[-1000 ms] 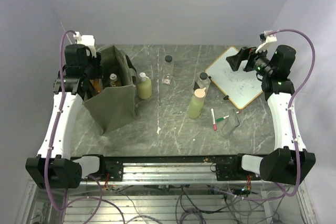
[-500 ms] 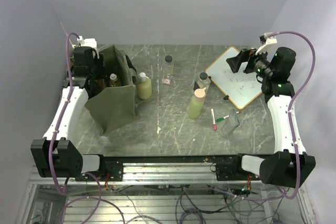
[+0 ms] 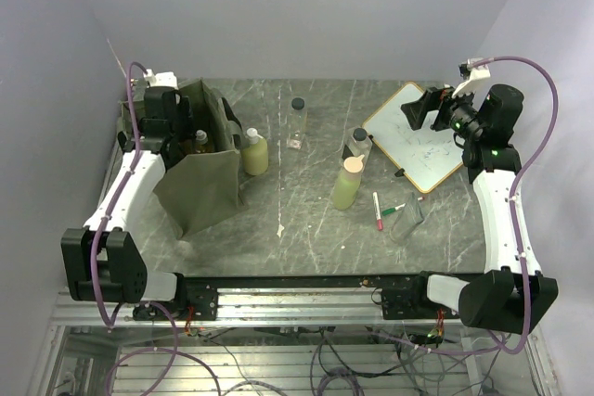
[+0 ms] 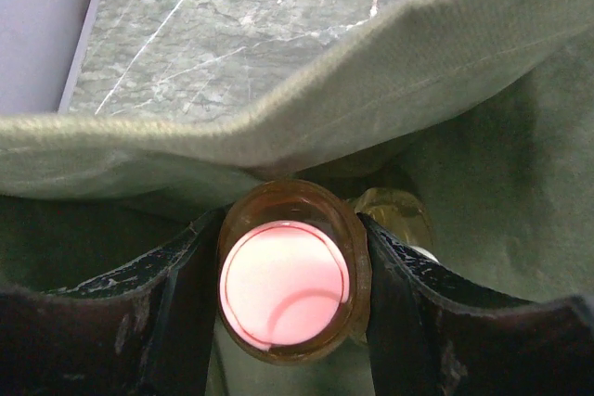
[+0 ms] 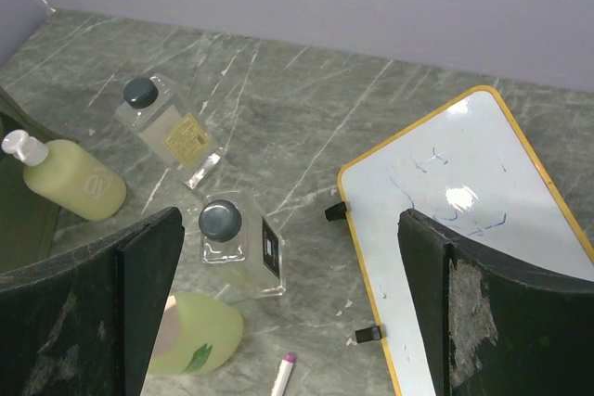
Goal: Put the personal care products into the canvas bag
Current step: Place the care product in the canvas bag, then pick up the care product from the center of the board.
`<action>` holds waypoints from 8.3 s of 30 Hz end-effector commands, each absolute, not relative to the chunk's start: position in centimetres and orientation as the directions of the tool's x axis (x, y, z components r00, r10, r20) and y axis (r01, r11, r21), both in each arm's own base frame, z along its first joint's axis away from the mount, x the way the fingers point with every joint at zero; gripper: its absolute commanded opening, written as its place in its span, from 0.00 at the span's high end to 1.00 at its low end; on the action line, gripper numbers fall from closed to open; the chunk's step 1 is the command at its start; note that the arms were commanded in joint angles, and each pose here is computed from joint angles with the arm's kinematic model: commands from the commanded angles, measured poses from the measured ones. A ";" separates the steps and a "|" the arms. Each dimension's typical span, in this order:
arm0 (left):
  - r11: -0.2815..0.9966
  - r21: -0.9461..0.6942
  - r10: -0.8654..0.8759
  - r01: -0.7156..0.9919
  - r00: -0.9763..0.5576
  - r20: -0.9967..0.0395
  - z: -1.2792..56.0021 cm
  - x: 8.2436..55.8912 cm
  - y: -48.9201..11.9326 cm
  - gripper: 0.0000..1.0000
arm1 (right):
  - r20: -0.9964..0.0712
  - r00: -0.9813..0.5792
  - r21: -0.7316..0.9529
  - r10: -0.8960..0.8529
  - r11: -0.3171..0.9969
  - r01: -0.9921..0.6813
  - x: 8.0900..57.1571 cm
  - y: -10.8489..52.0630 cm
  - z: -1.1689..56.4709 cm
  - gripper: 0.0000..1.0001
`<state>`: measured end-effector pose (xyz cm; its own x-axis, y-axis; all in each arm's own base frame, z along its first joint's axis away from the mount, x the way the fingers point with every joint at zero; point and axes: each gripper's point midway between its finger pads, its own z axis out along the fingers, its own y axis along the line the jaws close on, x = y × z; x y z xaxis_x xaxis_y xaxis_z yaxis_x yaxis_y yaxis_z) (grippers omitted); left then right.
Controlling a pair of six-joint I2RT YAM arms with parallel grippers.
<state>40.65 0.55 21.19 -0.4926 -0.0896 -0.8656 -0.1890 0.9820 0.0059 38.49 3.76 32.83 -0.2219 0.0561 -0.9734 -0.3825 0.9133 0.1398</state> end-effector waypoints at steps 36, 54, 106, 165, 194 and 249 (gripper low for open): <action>0.987 -0.100 -0.138 -0.123 -0.353 -0.925 19.2 44.6 -1.8 0.77 | -0.979 -0.202 0.100 0.026 0.926 -0.364 37.6 3.4 33.0 0.00; 0.989 -0.080 -0.118 -0.126 -0.339 -0.934 20.2 44.8 -1.4 0.47 | -0.978 -0.207 0.100 0.024 0.927 -0.363 37.5 3.3 32.8 0.00; 0.909 0.228 0.268 0.348 -0.070 -0.961 38.8 37.9 -6.6 0.00 | -0.977 -0.211 0.060 -0.037 0.899 -0.434 37.8 4.8 32.9 0.00; 0.940 0.004 0.125 0.342 -0.331 -0.935 27.6 50.0 -30.9 0.02 | -0.979 -0.167 -0.048 -0.119 0.925 -0.377 37.7 3.5 32.0 0.00; 0.965 -0.001 0.132 0.262 -0.487 -0.863 15.5 52.8 -32.4 0.30 | -0.980 -0.183 -0.009 -0.078 0.936 -0.351 37.7 1.9 32.0 0.00; 0.675 0.269 0.210 0.687 0.170 -0.963 48.2 37.9 -25.8 0.93 | -0.984 -0.112 -0.060 -0.142 0.841 -0.537 40.8 9.4 35.2 0.00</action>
